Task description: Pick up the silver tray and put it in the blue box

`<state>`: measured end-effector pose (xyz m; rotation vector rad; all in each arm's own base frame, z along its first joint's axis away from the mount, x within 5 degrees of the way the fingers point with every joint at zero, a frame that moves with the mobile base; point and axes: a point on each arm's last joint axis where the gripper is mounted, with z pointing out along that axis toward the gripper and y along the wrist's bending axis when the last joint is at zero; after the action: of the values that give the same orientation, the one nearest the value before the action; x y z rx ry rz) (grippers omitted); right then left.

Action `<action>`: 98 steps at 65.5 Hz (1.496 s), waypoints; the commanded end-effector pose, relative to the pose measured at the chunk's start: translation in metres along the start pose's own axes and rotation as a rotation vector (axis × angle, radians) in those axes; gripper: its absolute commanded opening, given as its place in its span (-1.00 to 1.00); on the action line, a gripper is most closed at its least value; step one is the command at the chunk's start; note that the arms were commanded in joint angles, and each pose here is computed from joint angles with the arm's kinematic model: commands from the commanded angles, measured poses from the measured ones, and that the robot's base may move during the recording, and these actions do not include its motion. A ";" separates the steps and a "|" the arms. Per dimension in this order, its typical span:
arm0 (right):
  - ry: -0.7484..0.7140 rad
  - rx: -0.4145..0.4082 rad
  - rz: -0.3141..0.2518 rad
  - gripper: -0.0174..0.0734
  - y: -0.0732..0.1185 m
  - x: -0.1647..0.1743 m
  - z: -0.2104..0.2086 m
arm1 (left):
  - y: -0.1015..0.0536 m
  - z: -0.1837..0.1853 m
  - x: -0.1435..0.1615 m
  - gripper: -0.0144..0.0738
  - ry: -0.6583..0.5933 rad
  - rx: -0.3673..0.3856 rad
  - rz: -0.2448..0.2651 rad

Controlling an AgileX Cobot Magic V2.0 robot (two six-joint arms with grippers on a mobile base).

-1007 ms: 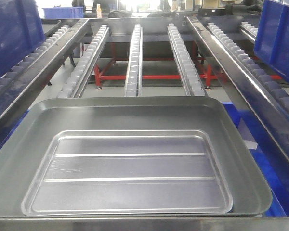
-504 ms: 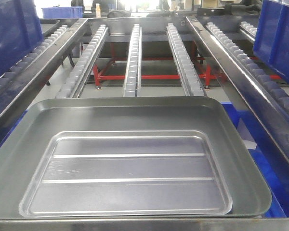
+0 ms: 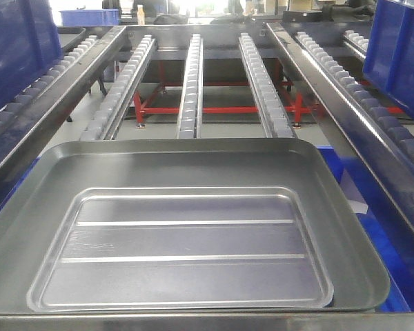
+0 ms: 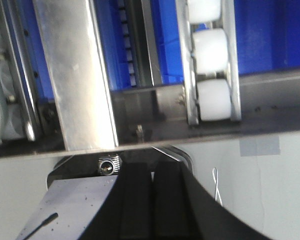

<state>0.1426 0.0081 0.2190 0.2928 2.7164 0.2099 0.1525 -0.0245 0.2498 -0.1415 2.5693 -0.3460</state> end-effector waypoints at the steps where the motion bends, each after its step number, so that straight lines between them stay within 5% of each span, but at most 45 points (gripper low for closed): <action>1: -0.074 -0.021 -0.022 -0.49 0.004 -0.013 -0.007 | -0.006 -0.002 -0.015 -0.69 -0.061 0.049 -0.063; 5: -0.081 -0.029 -0.039 -0.49 0.006 -0.013 -0.007 | -0.008 -0.002 -0.016 -0.69 -0.050 0.063 -0.075; 14: -0.085 -0.086 -0.122 -0.49 0.026 -0.012 -0.011 | -0.022 -0.008 -0.020 -0.69 -0.044 0.057 -0.011; 26: -0.095 -0.105 -0.046 -0.49 0.055 -0.024 -0.016 | -0.034 0.000 -0.022 -0.69 -0.049 -0.090 -0.025; 39: -0.084 -0.024 -0.130 -0.49 0.104 -0.040 -0.004 | -0.072 0.025 -0.005 -0.69 0.069 -0.037 0.030; 54: 0.007 -0.068 -0.140 -0.49 0.157 -0.049 0.023 | -0.102 0.055 0.006 -0.69 0.138 -0.010 0.038; 66: 0.010 -0.071 -0.147 -0.49 0.168 -0.055 0.041 | -0.118 0.070 -0.017 -0.69 0.133 -0.083 0.116; 81: -0.011 -0.096 -0.146 -0.49 0.171 -0.057 0.043 | -0.143 0.084 -0.039 -0.69 0.107 -0.053 0.113; 98: -0.015 -0.099 -0.148 -0.49 0.171 -0.057 0.043 | -0.140 0.086 -0.036 -0.68 0.131 -0.079 0.126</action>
<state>0.2363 0.1622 0.2135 0.0723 2.7783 0.2275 0.2324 -0.1694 0.2212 0.0050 2.7596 -0.1693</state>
